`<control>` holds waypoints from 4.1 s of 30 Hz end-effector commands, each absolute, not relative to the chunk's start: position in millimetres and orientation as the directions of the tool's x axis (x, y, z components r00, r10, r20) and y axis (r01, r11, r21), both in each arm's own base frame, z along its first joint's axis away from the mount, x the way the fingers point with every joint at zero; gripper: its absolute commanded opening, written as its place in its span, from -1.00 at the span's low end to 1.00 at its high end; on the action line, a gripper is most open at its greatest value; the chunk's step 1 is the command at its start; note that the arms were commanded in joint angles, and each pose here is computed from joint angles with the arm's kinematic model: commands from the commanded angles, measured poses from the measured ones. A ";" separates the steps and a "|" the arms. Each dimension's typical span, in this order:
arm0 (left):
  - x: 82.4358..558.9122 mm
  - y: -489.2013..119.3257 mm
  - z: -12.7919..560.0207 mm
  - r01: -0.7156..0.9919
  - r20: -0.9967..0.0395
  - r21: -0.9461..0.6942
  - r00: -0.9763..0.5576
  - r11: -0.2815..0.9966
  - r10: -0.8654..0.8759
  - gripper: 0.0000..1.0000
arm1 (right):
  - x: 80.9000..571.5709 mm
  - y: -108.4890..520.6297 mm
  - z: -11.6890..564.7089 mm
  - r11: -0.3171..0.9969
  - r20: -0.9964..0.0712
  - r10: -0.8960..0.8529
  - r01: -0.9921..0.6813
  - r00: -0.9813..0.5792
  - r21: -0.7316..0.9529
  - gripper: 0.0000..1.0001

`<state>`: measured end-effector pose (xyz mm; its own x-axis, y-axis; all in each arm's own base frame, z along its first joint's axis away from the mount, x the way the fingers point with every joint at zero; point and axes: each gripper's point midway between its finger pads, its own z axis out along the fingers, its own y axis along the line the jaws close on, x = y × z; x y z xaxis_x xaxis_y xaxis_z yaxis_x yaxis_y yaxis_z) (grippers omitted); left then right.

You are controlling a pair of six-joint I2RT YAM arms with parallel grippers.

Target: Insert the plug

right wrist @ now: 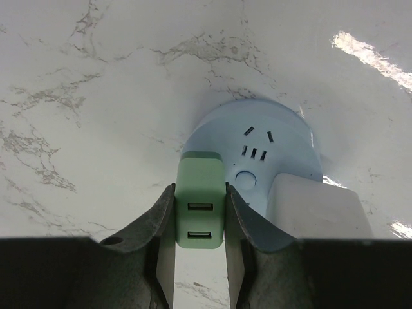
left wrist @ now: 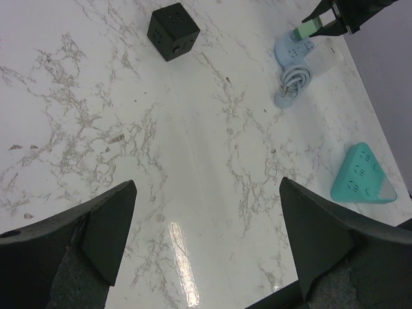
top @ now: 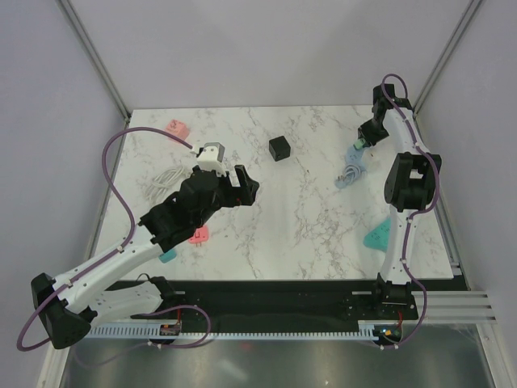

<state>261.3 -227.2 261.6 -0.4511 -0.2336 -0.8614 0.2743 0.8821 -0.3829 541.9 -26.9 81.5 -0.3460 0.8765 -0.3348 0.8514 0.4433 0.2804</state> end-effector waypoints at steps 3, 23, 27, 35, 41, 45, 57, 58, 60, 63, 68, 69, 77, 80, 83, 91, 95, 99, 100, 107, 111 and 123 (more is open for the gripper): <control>262.2 -223.9 278.9 0.270 -0.870 -0.404 -0.408 0.874 -0.276 0.99 | 518.7 -30.5 77.8 0.451 -0.336 0.865 0.871 -0.373 0.195 -1.00; 261.5 -228.2 270.7 0.274 -0.875 -0.377 -0.417 0.885 -0.244 0.99 | 523.6 -0.4 -0.9 0.554 -0.320 0.794 0.832 -0.517 0.028 -1.00; 260.9 -228.5 271.1 0.277 -0.876 -0.377 -0.417 0.884 -0.243 0.99 | 522.7 4.8 -11.1 0.573 -0.311 0.784 0.819 -0.537 0.029 -1.00; 259.8 -230.0 270.6 0.282 -0.877 -0.375 -0.418 0.883 -0.239 0.99 | 516.1 6.4 -35.8 0.604 -0.283 0.761 0.797 -0.584 -0.022 -1.00; 261.2 -228.8 269.3 0.278 -0.881 -0.363 -0.413 0.889 -0.230 0.99 | 520.5 11.4 -46.5 0.628 -0.257 0.751 0.778 -0.609 -0.007 -1.00; 261.6 -228.7 268.3 0.277 -0.883 -0.356 -0.412 0.893 -0.224 1.00 | 522.5 12.8 -47.9 0.638 -0.251 0.746 0.770 -0.617 0.004 -1.00; 261.2 -228.6 269.1 0.287 -0.895 -0.328 -0.399 0.900 -0.199 1.00 | 584.7 17.7 66.3 0.671 -0.400 0.735 0.668 -0.547 0.320 -0.04; 261.0 -228.7 269.2 0.287 -0.895 -0.328 -0.399 0.900 -0.199 1.00 | 591.7 19.8 75.8 0.682 -0.418 0.727 0.642 -0.544 0.350 0.04; 260.7 -228.7 271.2 0.289 -0.897 -0.329 -0.394 0.899 -0.201 1.00 | 598.8 24.4 100.2 0.691 -0.440 0.721 0.602 -0.536 0.400 0.14; 260.5 -228.2 270.6 0.289 -0.899 -0.323 -0.391 0.901 -0.197 1.00 | 604.2 23.8 126.0 0.707 -0.482 0.705 0.564 -0.520 0.427 0.24; 260.4 -228.2 271.0 0.291 -0.902 -0.317 -0.387 0.903 -0.192 1.00 | 595.0 17.4 145.4 0.715 -0.514 0.694 0.565 -0.505 0.411 0.40; 260.4 -227.8 271.5 0.290 -0.903 -0.316 -0.385 0.903 -0.192 1.00 | 591.5 13.1 151.1 0.714 -0.525 0.692 0.574 -0.495 0.401 0.42; 258.5 -227.9 275.6 0.297 -0.904 -0.323 -0.378 0.898 -0.200 1.00 | 580.8 -7.1 178.0 0.716 -0.562 0.684 0.576 -0.466 0.395 0.30; 258.2 -227.4 275.8 0.298 -0.904 -0.323 -0.377 0.898 -0.200 0.99 | 581.5 -5.3 175.8 0.721 -0.559 0.681 0.571 -0.474 0.394 -0.20; 257.9 -226.9 276.4 0.301 -0.906 -0.320 -0.374 0.898 -0.198 0.99 | 582.8 -1.2 164.5 0.725 -0.536 0.681 0.563 -0.499 0.396 -0.69; 259.0 -227.5 274.0 0.299 -0.909 -0.311 -0.371 0.902 -0.191 0.99 | 586.0 6.4 112.0 0.738 -0.480 0.673 0.560 -0.563 0.377 -0.96; 260.0 -227.4 271.8 0.295 -0.909 -0.305 -0.373 0.906 -0.185 1.00 | 579.9 4.4 80.4 0.736 -0.445 0.674 0.588 -0.590 0.335 -1.00; 261.6 -227.9 269.1 0.292 -0.911 -0.293 -0.375 0.911 -0.173 1.00 | 577.9 0.8 69.7 0.739 -0.443 0.669 0.597 -0.597 0.312 -1.00; 261.8 -227.5 269.1 0.292 -0.912 -0.289 -0.373 0.912 -0.169 1.00 | 578.5 0.4 70.4 0.739 -0.440 0.670 0.595 -0.598 0.317 -1.00; 266.5 -212.9 280.0 0.247 -0.932 -0.259 -0.319 0.934 -0.174 0.99 | 594.8 6.8 143.7 0.767 -0.526 0.641 0.494 -0.559 0.410 -0.97; 258.4 -210.3 294.9 0.271 -0.926 -0.299 -0.315 0.915 -0.210 0.99 | 589.4 15.8 187.1 0.780 -0.554 0.625 0.424 -0.549 0.461 -0.79; 255.3 -153.9 251.4 -0.087 -0.839 -0.307 -0.445 0.948 -0.313 0.87 | 447.3 115.1 217.9 0.887 -0.585 0.418 0.172 -0.695 0.429 0.96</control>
